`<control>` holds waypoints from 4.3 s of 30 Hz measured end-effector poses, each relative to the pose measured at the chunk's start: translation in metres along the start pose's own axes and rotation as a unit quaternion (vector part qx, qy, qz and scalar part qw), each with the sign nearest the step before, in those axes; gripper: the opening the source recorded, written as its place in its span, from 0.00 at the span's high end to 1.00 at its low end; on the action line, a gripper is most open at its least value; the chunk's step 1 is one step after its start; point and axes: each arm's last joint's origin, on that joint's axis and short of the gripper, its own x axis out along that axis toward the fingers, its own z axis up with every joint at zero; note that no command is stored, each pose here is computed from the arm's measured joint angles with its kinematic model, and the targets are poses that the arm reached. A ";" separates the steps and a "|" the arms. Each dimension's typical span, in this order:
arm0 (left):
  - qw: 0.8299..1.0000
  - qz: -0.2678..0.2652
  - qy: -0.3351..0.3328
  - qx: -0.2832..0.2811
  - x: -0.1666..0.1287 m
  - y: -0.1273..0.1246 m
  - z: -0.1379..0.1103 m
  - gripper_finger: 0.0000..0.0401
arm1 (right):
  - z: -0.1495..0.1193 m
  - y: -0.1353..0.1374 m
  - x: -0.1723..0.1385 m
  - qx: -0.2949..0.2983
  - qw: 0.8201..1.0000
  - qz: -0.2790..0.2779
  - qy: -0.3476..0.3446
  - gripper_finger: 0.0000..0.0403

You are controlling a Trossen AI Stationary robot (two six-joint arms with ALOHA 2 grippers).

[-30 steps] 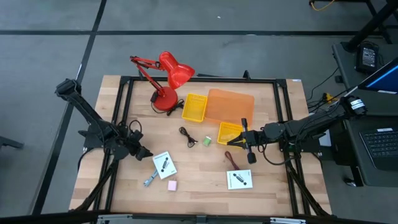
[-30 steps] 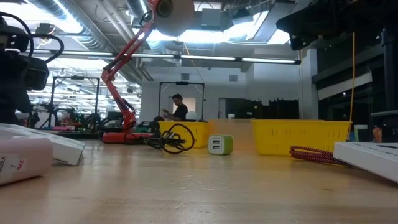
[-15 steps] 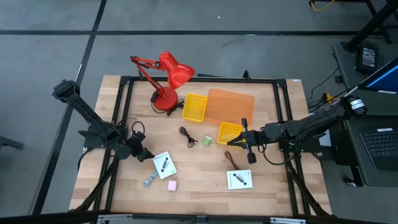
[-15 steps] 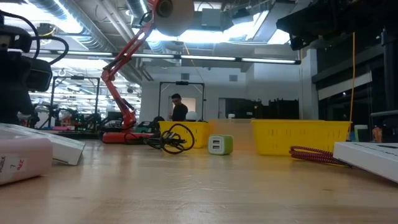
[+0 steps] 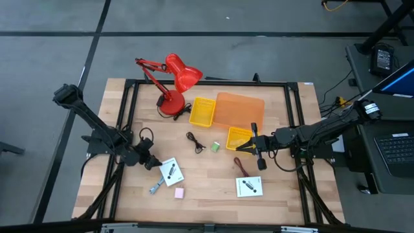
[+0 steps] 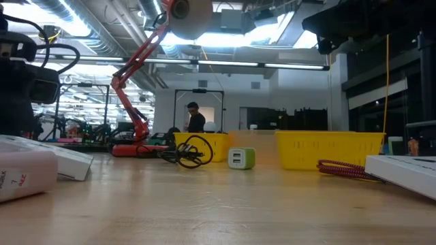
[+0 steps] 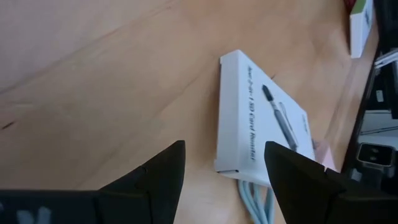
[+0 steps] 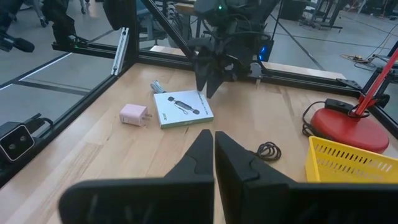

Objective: Pick and place items into bin
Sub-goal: Put the left white box into the orange bin

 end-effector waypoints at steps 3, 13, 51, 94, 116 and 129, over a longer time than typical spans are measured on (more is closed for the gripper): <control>1.000 0.001 0.007 0.000 0.002 0.000 -0.001 0.47 | 0.000 0.000 0.000 0.000 1.000 0.000 0.000 1.00; 1.000 0.001 0.008 0.004 0.008 -0.002 -0.004 0.47 | 0.001 0.000 0.000 0.001 1.000 0.000 -0.004 1.00; 1.000 0.000 -0.012 0.012 0.026 -0.004 -0.010 0.58 | 0.001 0.000 0.000 -0.001 1.000 0.000 -0.003 1.00; 0.998 0.021 0.012 0.056 0.031 0.000 -0.013 0.70 | 0.001 0.000 0.000 -0.001 1.000 0.000 -0.003 1.00; 0.992 0.022 0.081 0.094 0.031 0.001 -0.017 0.94 | 0.000 0.000 0.000 -0.001 1.000 -0.001 -0.003 1.00; 0.987 0.009 0.030 0.156 0.031 0.000 -0.014 1.00 | 0.001 0.000 0.000 -0.012 1.000 -0.001 -0.003 1.00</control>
